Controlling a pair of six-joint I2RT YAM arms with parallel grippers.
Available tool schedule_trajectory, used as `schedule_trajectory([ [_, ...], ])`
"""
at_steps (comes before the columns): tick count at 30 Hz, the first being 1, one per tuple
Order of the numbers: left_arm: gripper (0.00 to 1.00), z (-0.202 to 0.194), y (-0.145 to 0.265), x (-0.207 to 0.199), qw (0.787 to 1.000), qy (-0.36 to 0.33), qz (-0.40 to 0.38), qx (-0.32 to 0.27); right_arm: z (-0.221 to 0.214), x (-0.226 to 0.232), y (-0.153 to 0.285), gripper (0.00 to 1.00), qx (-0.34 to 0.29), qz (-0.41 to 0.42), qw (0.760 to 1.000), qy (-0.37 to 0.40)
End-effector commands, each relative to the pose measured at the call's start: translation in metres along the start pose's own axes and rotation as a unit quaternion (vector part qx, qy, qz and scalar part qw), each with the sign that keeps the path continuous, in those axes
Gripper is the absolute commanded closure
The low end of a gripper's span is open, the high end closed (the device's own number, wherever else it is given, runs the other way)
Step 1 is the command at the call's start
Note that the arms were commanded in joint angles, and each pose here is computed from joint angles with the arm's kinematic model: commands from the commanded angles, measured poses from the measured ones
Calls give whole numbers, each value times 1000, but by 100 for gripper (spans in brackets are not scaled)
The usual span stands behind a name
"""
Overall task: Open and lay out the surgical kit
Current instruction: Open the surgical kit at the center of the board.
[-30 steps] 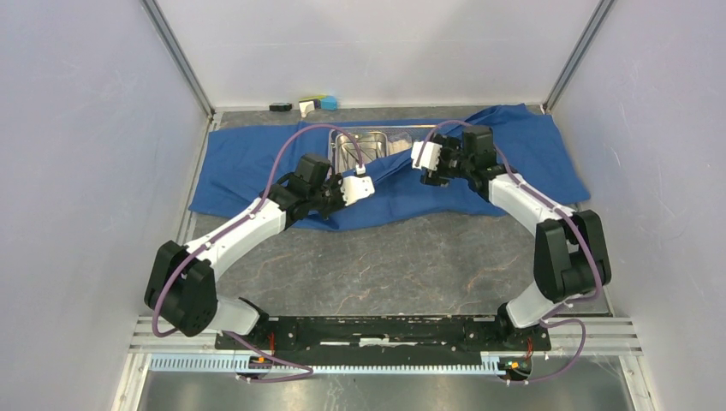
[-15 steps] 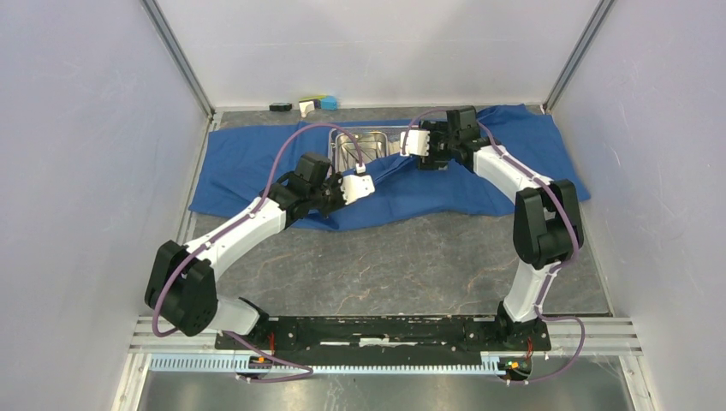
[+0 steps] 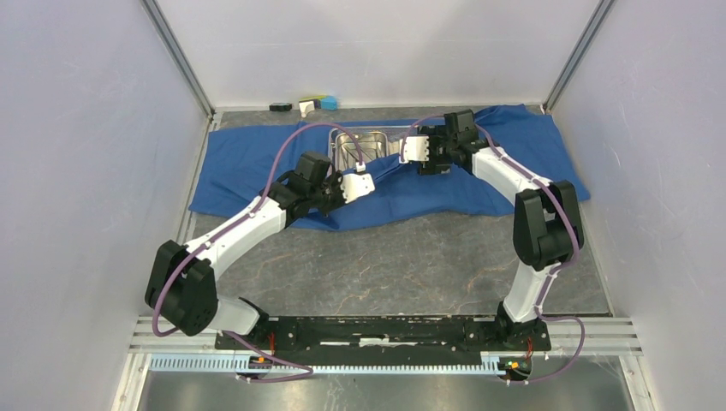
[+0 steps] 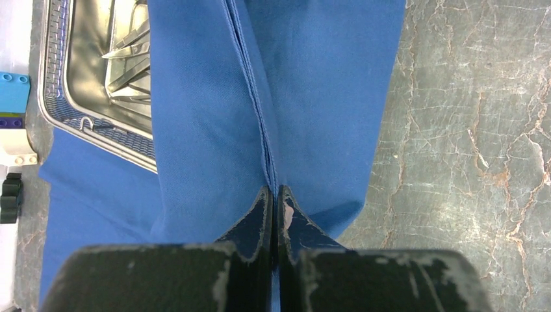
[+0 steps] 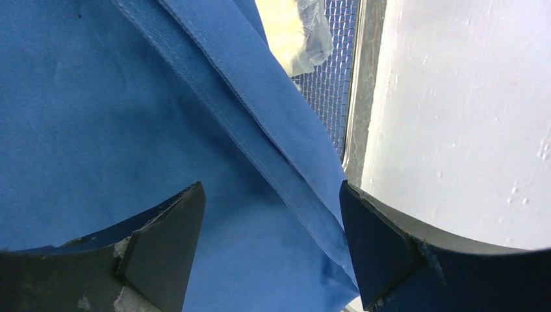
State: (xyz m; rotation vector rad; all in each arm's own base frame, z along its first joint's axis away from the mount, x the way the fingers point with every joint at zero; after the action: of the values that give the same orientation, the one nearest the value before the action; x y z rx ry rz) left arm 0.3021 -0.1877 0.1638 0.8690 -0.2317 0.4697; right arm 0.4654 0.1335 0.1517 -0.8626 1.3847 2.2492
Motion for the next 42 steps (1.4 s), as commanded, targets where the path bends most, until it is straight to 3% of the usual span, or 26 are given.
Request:
schedule_trajectory([
  [1, 98, 12, 4, 13, 1000, -24, 17, -10, 8, -28, -1, 17, 5, -35, 999, 32],
  [14, 98, 9, 2, 12, 999, -31, 13, -5, 3, -37, -30, 18, 38, -21, 997, 66],
  [19, 98, 7, 2, 12, 999, -33, 13, -3, 1, -39, -34, 22, 53, -16, 995, 79],
  [32, 98, 2, 5, 20, 998, -50, 37, 20, -9, -34, -21, 72, 93, -1, 992, 87],
  [35, 98, 2, 9, 24, 997, -58, 48, 26, -9, -34, -9, 98, 105, -12, 991, 84],
  [42, 98, 8, 27, 31, 995, -69, 55, 40, -8, -19, 35, 100, 127, -33, 989, 64],
])
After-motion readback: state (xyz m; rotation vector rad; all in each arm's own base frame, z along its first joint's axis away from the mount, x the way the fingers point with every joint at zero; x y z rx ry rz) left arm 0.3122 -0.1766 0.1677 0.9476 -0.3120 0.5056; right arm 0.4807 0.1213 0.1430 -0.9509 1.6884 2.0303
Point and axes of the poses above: each gripper's point midway between its finger pads, its own y axis back along the fingers, its own x axis along the line the jaws close on, z = x × y, the point moved 4 cm from there along y, back along the fingers
